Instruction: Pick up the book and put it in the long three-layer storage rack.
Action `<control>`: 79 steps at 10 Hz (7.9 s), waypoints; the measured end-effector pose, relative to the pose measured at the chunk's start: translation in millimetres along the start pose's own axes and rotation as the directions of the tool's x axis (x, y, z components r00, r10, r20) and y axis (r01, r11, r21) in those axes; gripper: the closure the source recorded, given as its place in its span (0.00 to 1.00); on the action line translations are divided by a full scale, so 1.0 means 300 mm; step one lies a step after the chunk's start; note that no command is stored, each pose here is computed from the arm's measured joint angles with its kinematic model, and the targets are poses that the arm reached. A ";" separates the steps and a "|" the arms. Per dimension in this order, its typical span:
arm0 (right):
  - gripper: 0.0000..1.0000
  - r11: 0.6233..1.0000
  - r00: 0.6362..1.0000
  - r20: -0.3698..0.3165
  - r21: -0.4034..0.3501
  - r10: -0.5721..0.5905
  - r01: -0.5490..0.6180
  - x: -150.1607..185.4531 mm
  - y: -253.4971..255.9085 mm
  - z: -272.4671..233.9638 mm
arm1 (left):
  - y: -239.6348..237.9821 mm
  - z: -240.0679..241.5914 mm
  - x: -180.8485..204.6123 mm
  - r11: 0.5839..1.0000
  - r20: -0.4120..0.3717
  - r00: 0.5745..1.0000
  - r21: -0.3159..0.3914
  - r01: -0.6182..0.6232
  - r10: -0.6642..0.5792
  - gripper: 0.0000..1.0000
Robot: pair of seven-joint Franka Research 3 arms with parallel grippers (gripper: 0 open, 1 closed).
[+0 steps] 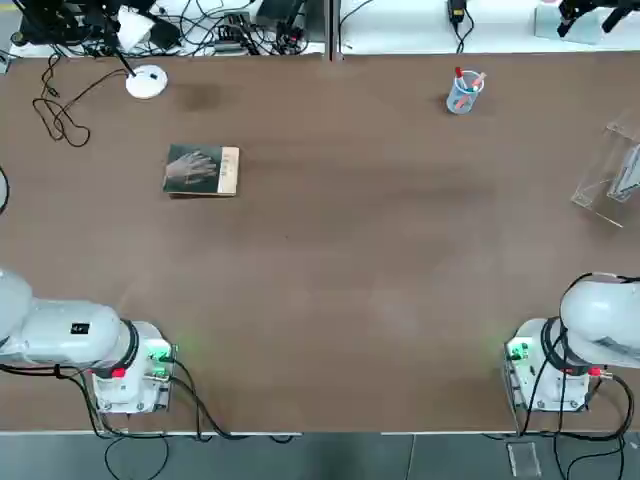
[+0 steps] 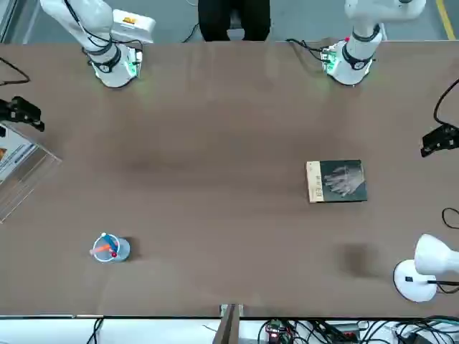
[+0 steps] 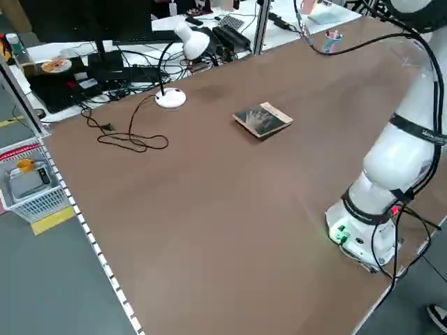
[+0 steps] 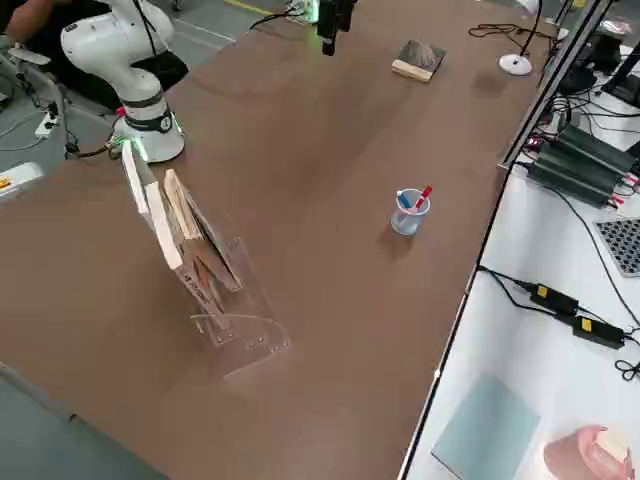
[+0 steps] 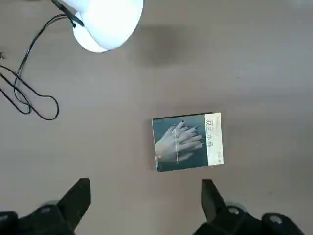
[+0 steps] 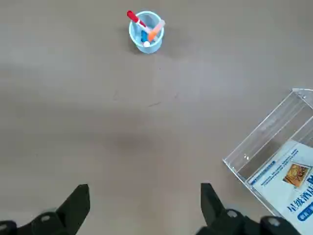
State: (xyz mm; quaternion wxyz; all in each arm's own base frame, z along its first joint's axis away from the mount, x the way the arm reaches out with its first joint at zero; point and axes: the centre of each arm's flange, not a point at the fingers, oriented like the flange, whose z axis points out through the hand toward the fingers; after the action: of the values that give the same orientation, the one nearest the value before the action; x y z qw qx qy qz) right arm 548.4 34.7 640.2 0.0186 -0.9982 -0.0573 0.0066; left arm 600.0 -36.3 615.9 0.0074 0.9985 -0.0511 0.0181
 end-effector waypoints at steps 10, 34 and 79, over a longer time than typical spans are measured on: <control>0.00 1.000 1.000 0.002 -0.004 -0.031 0.031 -0.003 -0.057 -0.012 | -0.017 0.122 0.019 0.993 0.031 0.999 -0.117 -0.028 0.032 0.00; 0.00 0.999 0.999 -0.004 -0.014 -0.034 0.034 0.018 -0.066 0.049 | -0.506 1.272 -0.179 0.863 -0.051 0.975 -0.458 -0.214 0.215 0.00; 0.00 0.999 0.999 -0.013 -0.016 -0.032 0.032 0.019 -0.061 0.037 | -0.404 1.641 -0.161 0.496 -0.108 0.990 -0.857 -0.136 0.085 0.14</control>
State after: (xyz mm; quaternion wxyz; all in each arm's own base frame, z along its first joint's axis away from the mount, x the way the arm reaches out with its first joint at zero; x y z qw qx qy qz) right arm 551.7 53.8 629.6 0.0112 -0.9972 -0.0733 -0.0006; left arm 581.7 81.0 120.5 0.5035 0.8559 -0.1168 0.0165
